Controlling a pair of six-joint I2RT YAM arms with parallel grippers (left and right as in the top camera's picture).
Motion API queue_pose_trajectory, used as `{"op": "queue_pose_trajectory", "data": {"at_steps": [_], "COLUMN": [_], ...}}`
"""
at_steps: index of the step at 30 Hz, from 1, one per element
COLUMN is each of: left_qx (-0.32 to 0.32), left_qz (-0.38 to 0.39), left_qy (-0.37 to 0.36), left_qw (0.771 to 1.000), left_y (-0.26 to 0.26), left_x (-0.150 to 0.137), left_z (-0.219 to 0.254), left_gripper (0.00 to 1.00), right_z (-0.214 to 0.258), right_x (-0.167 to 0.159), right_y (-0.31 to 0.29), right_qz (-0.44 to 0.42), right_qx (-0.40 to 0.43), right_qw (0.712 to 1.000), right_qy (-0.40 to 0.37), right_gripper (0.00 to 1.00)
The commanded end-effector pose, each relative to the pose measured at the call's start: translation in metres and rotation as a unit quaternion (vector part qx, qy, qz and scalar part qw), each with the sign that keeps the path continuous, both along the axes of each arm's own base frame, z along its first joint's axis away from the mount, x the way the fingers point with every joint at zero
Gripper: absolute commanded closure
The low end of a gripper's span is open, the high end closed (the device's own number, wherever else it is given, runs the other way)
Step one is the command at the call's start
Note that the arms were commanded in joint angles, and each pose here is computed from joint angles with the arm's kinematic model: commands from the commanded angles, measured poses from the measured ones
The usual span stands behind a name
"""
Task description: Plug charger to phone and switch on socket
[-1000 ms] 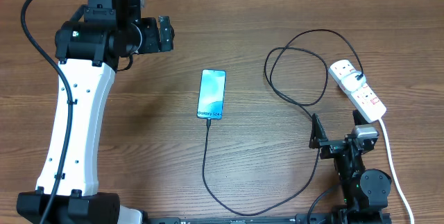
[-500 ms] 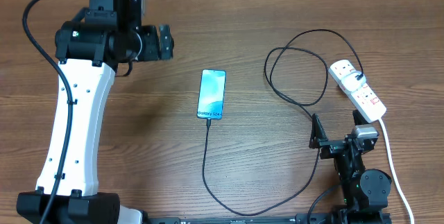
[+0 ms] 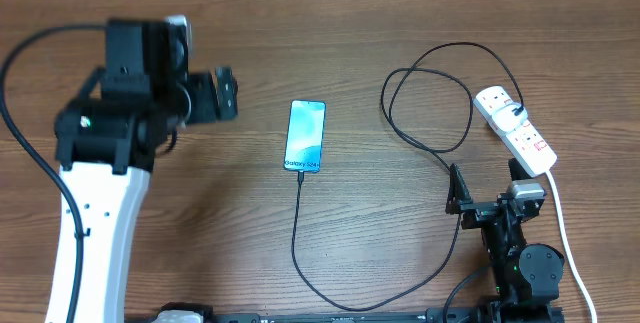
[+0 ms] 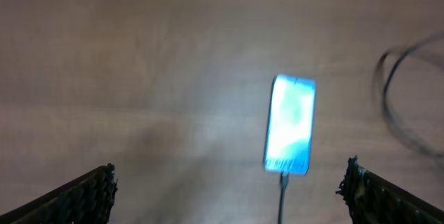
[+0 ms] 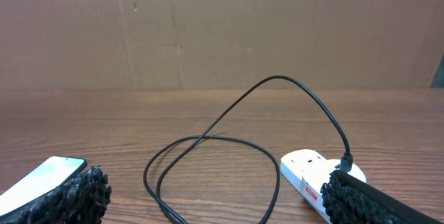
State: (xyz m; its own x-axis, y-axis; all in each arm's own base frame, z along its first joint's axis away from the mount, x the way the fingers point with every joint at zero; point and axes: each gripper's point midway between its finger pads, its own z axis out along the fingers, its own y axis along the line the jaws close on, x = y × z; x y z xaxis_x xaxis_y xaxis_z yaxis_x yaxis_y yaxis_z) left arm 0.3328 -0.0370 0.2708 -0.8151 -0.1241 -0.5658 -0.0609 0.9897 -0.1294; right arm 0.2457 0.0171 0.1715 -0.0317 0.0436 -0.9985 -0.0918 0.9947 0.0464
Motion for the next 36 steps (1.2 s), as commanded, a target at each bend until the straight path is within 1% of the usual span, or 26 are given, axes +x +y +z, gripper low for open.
{"op": "queue_pose_trajectory", "data": {"at_steps": [1, 3, 9, 15, 21, 24, 27, 30, 36], "left_qx": [0.009, 0.011, 0.008, 0.006, 0.001, -0.007, -0.001, 0.005, 0.001], "left_qz": [0.005, 0.006, 0.005, -0.001, 0.006, -0.003, -0.027, -0.035, -0.039], "left_qy": [0.031, 0.035, 0.026, -0.030, -0.079, -0.120, -0.167, -0.199, -0.214], "left_qw": [0.999, 0.999, 1.000, 1.000, 0.997, 0.993, 0.986, 0.979, 0.976], "left_y": [0.004, 0.006, 0.008, 0.008, 0.015, 0.016, 0.015, 0.015, 0.013], "left_x": [-0.022, -0.035, -0.060, -0.063, -0.080, -0.085, -0.086, -0.089, -0.086], "left_z": [-0.028, -0.036, -0.050, -0.067, -0.084, -0.087, -0.086, -0.087, -0.099], "left_gripper": [0.00, 0.01, 0.01, 0.01, 0.00, 0.00, 0.00, 0.00, 0.00], "right_z": [-0.001, -0.001, -0.001, -0.001, -0.001, -0.001, -0.001, -0.001, -0.001], "right_x": [0.000, 0.000, 0.000, 0.000, 0.000, 0.000, 0.000, 0.000, 0.000], "right_y": [-0.003, -0.003, -0.003, -0.003, -0.003, -0.003, -0.003, -0.003, -0.003], "right_qz": [-0.008, -0.008, -0.008, -0.008, -0.008, -0.008, -0.008, -0.008, -0.008], "right_qx": [-0.002, -0.002, -0.002, -0.002, -0.003, -0.002, -0.003, -0.003, -0.003], "right_qw": [1.000, 1.000, 1.000, 1.000, 1.000, 1.000, 1.000, 1.000, 1.000], "right_qy": [-0.003, -0.003, -0.003, -0.003, -0.003, -0.003, -0.003, -0.003, -0.003], "right_gripper": [0.00, 0.00, 0.00, 0.00, 0.00, 0.00, 0.00, 0.00, 0.00]}}
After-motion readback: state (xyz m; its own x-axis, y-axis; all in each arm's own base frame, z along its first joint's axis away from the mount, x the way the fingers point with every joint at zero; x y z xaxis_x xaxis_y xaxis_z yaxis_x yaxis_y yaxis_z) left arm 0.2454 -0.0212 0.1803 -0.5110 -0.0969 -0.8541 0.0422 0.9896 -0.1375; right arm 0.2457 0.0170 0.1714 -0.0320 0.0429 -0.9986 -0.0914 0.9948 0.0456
